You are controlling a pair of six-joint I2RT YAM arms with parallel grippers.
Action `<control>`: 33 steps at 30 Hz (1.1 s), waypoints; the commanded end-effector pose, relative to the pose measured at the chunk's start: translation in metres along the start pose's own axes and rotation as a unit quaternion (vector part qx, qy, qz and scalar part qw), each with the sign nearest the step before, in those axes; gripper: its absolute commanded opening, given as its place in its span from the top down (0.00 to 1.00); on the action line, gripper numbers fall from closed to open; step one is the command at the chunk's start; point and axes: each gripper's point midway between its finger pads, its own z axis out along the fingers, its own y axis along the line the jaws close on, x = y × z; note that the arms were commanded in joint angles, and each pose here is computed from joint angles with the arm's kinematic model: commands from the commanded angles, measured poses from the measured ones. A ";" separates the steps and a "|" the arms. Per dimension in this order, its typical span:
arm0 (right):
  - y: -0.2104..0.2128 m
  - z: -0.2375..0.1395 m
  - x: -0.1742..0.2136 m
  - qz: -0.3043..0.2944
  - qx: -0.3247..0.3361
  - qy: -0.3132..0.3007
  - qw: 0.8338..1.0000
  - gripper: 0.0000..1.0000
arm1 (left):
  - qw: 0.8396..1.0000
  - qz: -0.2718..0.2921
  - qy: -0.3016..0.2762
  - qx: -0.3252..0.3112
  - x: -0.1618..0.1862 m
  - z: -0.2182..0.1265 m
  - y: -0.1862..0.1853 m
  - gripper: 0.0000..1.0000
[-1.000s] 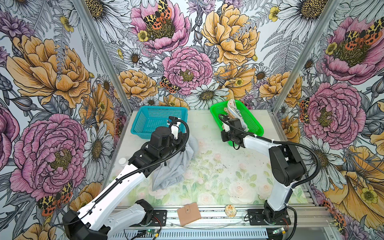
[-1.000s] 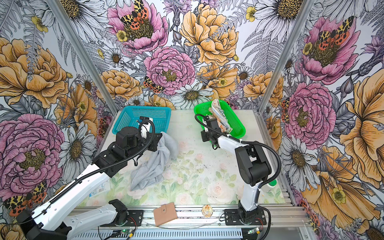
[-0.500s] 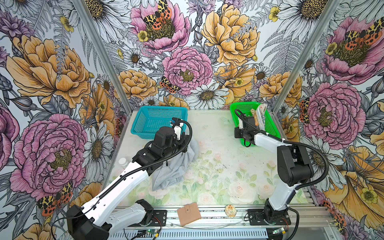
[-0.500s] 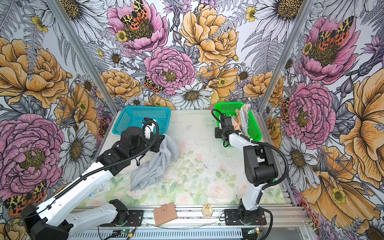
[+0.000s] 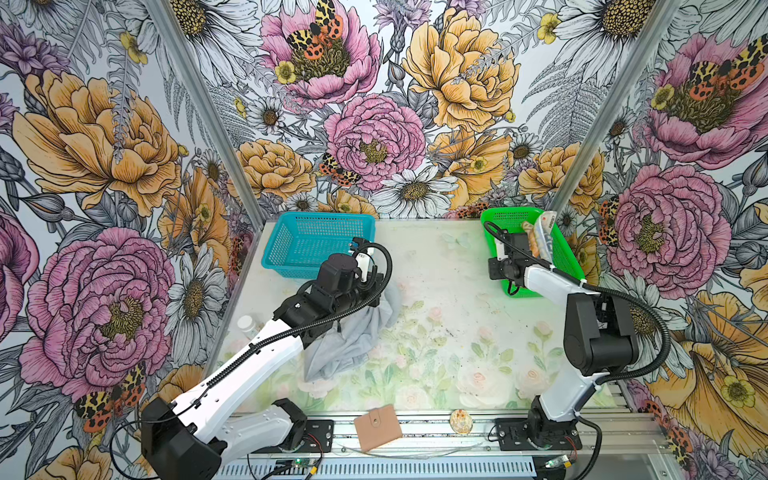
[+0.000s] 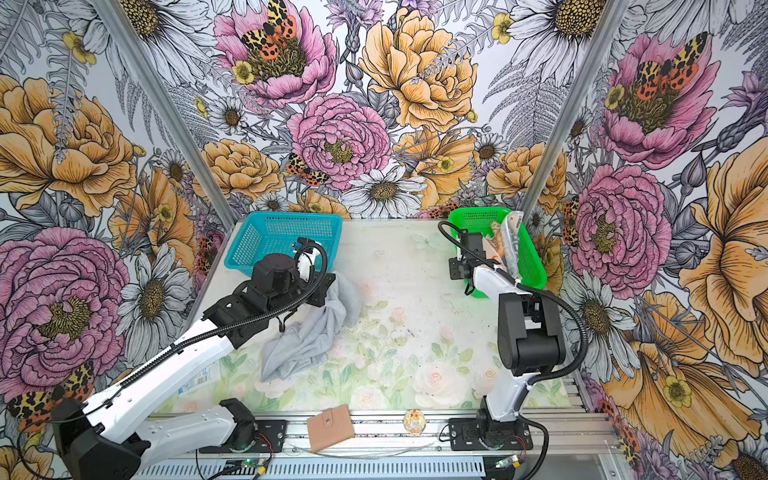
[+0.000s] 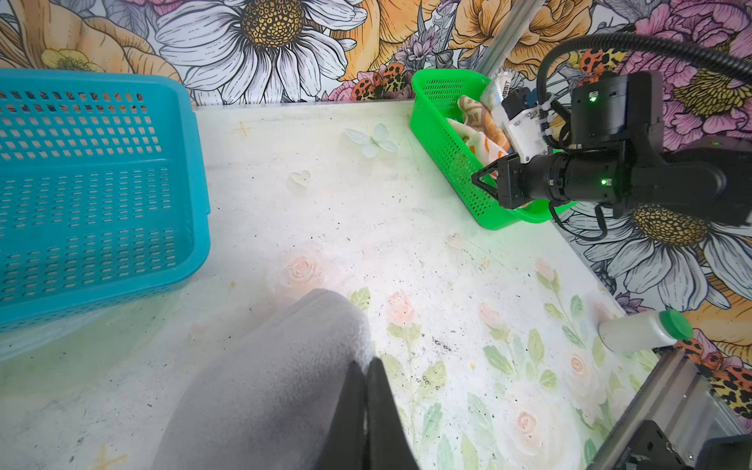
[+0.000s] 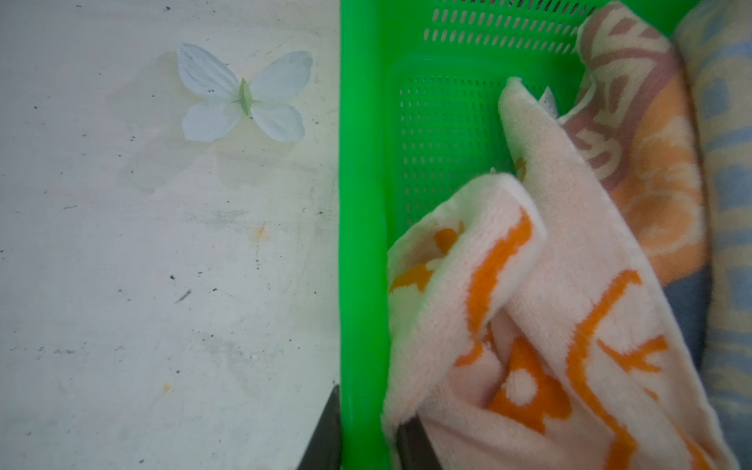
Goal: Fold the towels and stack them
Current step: 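Lower the grey towel onto the table with the left gripper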
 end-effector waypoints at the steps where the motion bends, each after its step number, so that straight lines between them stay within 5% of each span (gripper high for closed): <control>1: -0.009 -0.002 0.006 0.014 -0.004 0.012 1.000 0.95 | 0.999 0.009 -0.027 0.020 -0.018 -0.006 -0.011 1.00; 3: -0.012 -0.004 0.004 0.024 -0.007 0.009 1.000 0.94 | 0.999 0.010 -0.027 0.020 -0.018 -0.007 -0.012 1.00; 9: -0.009 -0.017 -0.006 0.037 -0.022 -0.011 0.999 0.54 | 0.999 0.012 -0.025 0.021 -0.018 -0.004 -0.012 1.00; 17: -0.001 -0.052 -0.025 0.049 -0.037 -0.055 0.997 0.27 | 0.999 0.019 -0.028 0.023 -0.022 -0.004 -0.014 1.00; 24: 0.038 -0.089 -0.042 0.027 -0.075 -0.097 0.992 0.15 | 0.998 0.032 -0.035 0.037 -0.042 0.002 -0.026 1.00; 33: 0.077 -0.109 -0.043 0.026 -0.122 -0.113 0.986 0.14 | 0.991 0.069 -0.072 0.088 -0.097 0.005 -0.076 1.00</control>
